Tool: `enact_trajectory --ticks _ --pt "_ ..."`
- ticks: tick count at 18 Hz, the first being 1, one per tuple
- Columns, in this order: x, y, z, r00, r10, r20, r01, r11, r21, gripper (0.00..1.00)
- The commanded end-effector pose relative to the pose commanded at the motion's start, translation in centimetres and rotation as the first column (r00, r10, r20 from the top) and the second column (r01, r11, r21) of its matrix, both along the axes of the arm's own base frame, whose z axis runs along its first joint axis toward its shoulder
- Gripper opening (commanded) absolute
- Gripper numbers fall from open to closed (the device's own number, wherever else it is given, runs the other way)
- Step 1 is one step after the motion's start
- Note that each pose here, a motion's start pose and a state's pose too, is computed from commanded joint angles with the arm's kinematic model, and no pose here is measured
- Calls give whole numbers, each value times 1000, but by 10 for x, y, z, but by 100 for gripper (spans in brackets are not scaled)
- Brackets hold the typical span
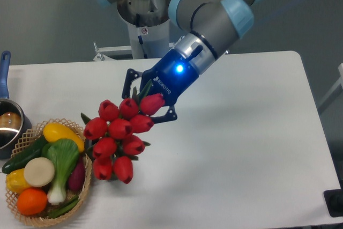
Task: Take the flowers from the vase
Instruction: 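Lift the gripped tulips up out of the black vase, then carry the held tulips away from the vase over the open table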
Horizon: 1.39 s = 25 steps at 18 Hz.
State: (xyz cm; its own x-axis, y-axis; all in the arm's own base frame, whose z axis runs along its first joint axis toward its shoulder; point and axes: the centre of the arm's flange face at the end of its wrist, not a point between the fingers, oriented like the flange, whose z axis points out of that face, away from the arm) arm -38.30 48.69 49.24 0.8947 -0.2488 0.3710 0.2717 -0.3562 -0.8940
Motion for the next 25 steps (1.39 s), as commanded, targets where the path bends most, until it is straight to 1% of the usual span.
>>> enact_trajectory --ticks 5,6,7,8,9,11,12,15,17,19,20,21,22,23,24,25 --pt "-27 -22 10 999 49 -18 -48 999 21 0" --pt "-33 -27 14 997 67 -43 -66 998 19 0" --pt "-39 -35 22 993 87 -83 -85 996 21 0" --pt "-42 -41 24 984 110 -136 -111 994 2 0" --pt "-48 -44 20 972 136 -193 -146 989 -38 0" --pt "-62 -54 11 939 176 -296 -216 970 -112 0" --pt "-66 -58 5 927 183 -328 -240 961 -141 0" --pt "-74 -65 -11 906 201 -373 -296 930 -218 0" --pt "-81 -72 -26 885 202 -419 -336 900 -276 0" --pt "-87 -84 -44 859 192 -475 -385 853 -351 0" --pt "-91 -90 -53 850 190 -492 -409 827 -386 0" --pt "-91 -95 -63 844 188 -502 -429 799 -422 0" --pt "-94 -103 -67 834 190 -518 -456 766 -452 0" --pt "-98 -113 -77 830 188 -524 -477 727 -495 0" --pt "-99 -119 -81 825 177 -536 -490 696 -525 0" --pt "-99 -123 -83 822 149 -550 -489 681 -546 0"
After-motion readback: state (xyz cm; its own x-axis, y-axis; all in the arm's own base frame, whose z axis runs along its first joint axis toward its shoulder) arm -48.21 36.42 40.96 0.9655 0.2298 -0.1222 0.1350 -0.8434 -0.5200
